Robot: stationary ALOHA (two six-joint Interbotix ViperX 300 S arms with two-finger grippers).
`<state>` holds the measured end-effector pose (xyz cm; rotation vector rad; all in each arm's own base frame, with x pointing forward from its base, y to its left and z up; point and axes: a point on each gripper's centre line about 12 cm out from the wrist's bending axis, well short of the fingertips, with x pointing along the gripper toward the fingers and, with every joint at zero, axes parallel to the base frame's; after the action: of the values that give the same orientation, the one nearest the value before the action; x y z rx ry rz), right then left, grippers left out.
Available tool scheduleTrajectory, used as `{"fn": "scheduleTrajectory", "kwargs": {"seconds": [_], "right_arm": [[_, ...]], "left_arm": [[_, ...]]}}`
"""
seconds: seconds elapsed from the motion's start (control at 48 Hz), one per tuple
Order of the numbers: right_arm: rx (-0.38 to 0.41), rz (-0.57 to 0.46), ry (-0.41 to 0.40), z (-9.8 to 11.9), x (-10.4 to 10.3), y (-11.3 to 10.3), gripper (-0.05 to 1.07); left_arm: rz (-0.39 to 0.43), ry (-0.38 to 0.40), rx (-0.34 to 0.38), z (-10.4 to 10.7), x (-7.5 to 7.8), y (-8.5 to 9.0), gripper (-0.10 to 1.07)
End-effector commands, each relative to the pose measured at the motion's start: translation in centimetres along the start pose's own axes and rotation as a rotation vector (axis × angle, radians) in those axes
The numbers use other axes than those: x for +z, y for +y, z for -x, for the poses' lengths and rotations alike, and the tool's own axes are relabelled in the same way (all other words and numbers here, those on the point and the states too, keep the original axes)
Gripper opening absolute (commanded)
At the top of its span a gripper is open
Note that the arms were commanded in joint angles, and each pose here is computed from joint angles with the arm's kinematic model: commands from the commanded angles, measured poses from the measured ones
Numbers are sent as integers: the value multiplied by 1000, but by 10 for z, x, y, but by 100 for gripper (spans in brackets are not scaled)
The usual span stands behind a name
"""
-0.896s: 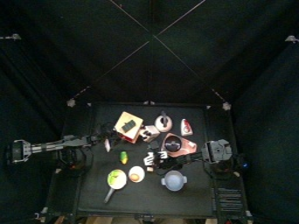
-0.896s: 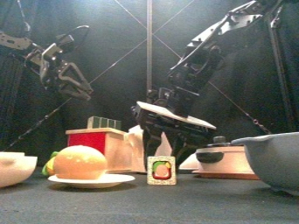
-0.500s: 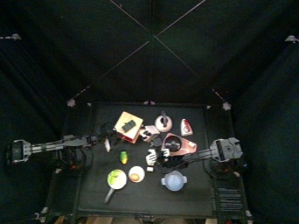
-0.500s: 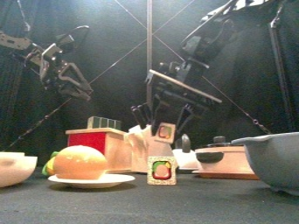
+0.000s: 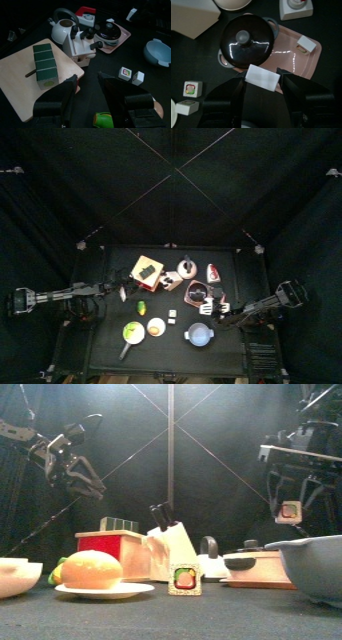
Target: Place sushi piece on plate
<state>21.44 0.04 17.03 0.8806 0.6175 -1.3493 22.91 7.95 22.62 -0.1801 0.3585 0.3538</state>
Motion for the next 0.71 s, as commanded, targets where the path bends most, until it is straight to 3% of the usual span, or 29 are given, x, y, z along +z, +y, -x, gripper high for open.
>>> {"fn": "scheduleTrajectory", "kwargs": {"seconds": [0.0, 0.104, 0.25, 0.688], "right_arm": [[4, -12, 26, -9, -3, -11, 74], [-39, -47, 41, -36, 4, -25, 86], [-15, -53, 49, -47, 8, -26, 95], [-17, -54, 56, -48, 9, -24, 95]], "left_arm": [[2, -18, -1, 0, 7, 0, 79], [3, -19, 1, 0, 7, 0, 79], [3, -17, 1, 0, 6, 0, 79], [2, -17, 0, 0, 6, 0, 79]]}}
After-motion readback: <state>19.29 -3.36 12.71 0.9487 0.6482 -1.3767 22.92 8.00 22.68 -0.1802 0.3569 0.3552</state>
